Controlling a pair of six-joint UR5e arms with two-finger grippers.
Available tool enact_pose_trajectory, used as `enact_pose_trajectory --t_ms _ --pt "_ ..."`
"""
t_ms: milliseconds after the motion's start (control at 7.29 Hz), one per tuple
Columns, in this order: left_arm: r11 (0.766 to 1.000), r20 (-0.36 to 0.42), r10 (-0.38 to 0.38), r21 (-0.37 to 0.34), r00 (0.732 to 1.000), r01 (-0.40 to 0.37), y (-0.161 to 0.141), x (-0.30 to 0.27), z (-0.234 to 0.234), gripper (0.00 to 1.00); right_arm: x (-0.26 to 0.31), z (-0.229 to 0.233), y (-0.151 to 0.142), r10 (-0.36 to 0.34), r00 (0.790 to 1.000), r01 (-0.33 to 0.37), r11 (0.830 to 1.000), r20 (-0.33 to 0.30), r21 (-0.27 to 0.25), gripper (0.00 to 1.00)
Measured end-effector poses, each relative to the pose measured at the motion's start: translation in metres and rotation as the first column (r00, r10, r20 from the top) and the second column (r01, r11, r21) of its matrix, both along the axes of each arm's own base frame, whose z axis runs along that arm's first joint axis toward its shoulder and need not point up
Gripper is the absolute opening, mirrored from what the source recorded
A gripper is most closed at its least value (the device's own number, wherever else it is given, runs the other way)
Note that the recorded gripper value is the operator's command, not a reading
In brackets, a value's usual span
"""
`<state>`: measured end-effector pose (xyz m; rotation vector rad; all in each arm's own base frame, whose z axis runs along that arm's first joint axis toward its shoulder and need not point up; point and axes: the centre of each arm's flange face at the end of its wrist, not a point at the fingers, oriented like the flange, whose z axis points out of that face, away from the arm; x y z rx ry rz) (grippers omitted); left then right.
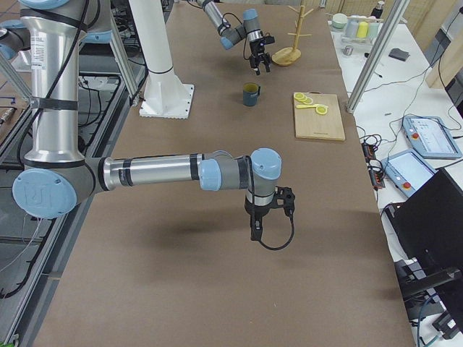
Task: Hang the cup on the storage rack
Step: 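Reach the left gripper to the teal mug's handle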
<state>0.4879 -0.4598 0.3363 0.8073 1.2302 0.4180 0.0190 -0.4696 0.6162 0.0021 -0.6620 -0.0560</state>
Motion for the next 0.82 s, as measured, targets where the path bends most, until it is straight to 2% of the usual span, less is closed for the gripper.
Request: enact_pose_trajectory --t_ms 275,824 --pt "1.000 0.010 -0.017 0.006 1.000 0.017 0.018 0.027 0.000 0.67 0.000 0.000 0.000 0.001 1.000 -0.001 1.000 -0.001 -0.001 1.00" --pt "1.000 0.010 -0.018 0.009 1.000 0.018 0.020 0.052 -0.010 0.66 0.000 0.000 -0.001 0.001 1.000 -0.001 1.000 -0.001 -0.001 1.00"
